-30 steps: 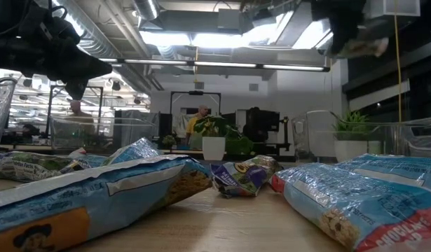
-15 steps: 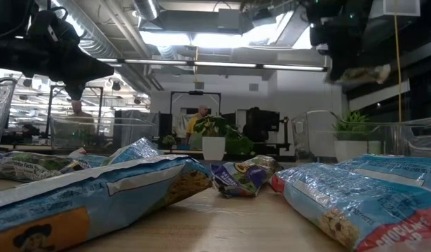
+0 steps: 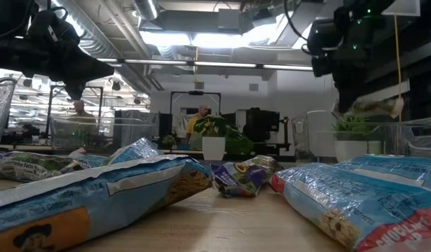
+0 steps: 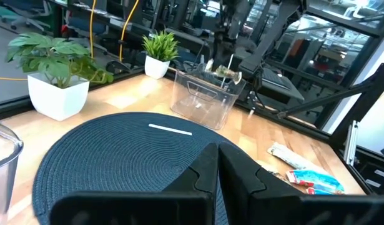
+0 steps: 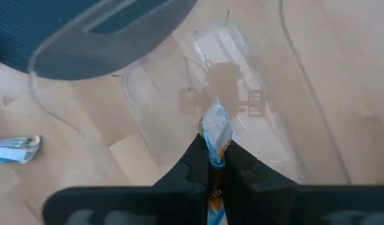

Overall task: Pick and place Granola Bars by type
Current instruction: Put the yellow granola bar into the top right transparent bin

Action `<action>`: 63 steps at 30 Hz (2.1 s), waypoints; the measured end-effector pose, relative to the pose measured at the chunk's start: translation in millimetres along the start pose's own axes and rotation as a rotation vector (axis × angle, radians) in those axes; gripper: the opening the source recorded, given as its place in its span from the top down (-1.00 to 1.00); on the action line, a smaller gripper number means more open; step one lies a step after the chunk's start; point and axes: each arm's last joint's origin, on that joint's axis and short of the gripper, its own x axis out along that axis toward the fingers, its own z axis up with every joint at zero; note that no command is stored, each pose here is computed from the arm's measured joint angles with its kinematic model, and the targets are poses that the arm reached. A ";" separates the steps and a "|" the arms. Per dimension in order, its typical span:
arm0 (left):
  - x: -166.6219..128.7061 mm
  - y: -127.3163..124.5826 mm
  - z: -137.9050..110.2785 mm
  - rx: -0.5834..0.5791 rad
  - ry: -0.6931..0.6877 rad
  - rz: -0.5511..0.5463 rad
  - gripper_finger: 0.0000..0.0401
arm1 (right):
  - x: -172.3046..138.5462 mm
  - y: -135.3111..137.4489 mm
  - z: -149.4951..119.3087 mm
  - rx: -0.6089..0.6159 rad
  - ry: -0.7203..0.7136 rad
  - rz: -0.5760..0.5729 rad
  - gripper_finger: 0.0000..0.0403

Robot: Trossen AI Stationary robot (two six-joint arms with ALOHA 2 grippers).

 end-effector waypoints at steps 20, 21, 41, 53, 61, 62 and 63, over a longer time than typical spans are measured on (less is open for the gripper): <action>0.0 0.3 0.2 0.000 -0.004 0.009 0.97 | 62.9 -10.4 -12.3 0.032 0.014 -0.051 0.81; 0.0 0.3 0.2 0.000 -0.004 0.009 0.97 | 65.4 -10.9 -11.6 0.033 0.024 -0.052 0.81; 0.0 0.3 0.2 0.000 -0.004 0.009 0.97 | 100.4 -17.4 -0.5 0.070 0.100 -0.070 0.84; 0.0 0.3 0.2 0.000 -0.004 0.009 0.97 | 100.3 -17.2 -0.1 0.069 0.094 -0.062 0.59; 0.0 0.4 0.2 0.014 -0.004 0.009 0.97 | 83.9 -14.9 3.0 0.070 0.076 -0.067 0.29; 0.0 0.3 0.2 0.018 -0.004 0.009 0.97 | 81.6 -14.8 4.8 0.069 0.069 -0.070 0.27; 0.0 0.3 0.2 0.019 -0.004 0.009 0.97 | 79.7 -14.6 5.9 0.069 0.069 -0.071 0.25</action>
